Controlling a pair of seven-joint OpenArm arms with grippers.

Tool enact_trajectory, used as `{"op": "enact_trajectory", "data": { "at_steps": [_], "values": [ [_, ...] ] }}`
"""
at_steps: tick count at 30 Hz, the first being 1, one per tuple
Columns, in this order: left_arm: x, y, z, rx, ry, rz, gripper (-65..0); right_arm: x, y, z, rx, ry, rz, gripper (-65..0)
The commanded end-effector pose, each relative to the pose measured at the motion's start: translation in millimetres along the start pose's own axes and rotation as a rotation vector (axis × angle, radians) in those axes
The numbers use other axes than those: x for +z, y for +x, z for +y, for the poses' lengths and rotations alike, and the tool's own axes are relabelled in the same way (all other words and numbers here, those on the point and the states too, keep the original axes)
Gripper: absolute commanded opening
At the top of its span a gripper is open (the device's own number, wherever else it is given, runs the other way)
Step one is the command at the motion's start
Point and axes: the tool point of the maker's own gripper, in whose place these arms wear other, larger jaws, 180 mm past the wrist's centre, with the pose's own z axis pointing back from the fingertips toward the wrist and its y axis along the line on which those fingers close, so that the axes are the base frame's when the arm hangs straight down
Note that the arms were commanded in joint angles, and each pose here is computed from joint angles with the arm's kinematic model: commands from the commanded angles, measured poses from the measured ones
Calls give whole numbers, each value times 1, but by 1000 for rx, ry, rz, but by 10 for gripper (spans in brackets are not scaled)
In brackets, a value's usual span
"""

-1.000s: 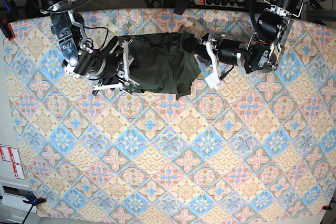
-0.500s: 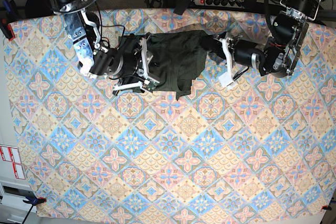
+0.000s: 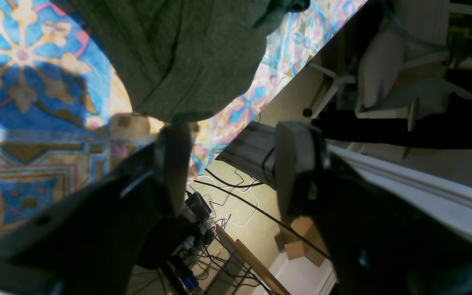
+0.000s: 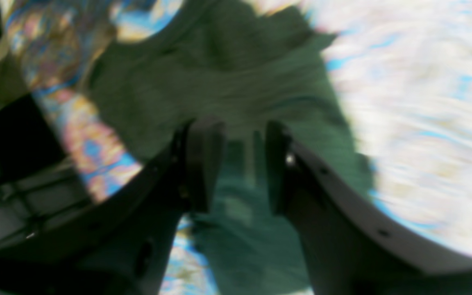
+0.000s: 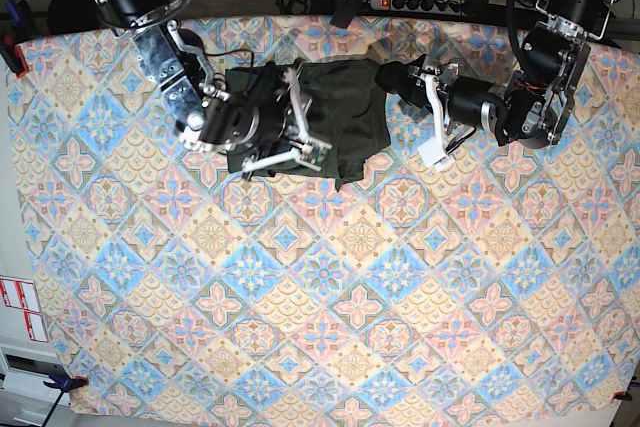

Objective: Fold the T-shirt properly
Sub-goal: 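Release the left gripper and lift it off the bundle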

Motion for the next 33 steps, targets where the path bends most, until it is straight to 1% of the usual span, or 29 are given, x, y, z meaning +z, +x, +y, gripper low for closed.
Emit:
{"op": "enact_trajectory", "data": {
  "at_steps": [1,4,6,8,12,16,21,22,24,26,27,29,33],
  "values": [
    [10,11,0,-16,5,-36,-322,-2,2,-2,-1,3,-8,-454],
    [32,26,18,17,62,-122,-323,-16,-13,-1,-7,35,55,-454],
    [49,34,35,30,135,-170,-323,-22,-20,0,-3,52,84,-454],
    [62,37,51,35,209,-193,-323,-25,-25,0,-8,58,104,-454],
    [71,33,73,28,333,-175,-324,-26,-32,4,-13,65,122,-454],
    [65,29,84,20,419,-150,-324,-25,-47,16,-22,87,176,-454],
    [56,28,94,12,512,-126,-324,-22,-49,27,-24,97,170,-454],
    [54,27,95,13,520,-123,-327,-19,-48,27,-14,90,160,-454],
    [51,28,94,12,524,-125,-357,-12,-38,24,13,72,130,-454],
    [49,27,92,7,519,-121,-422,-1,-23,21,48,46,86,-454],
    [44,23,90,16,507,-114,-466,5,-14,19,70,32,60,-454],
    [40,19,88,19,496,-109,-524,14,-1,14,90,3,23,-454],
    [20,15,57,-21,388,-103,-528,28,-1,-15,39,-76,1,-454]
  ]
}}
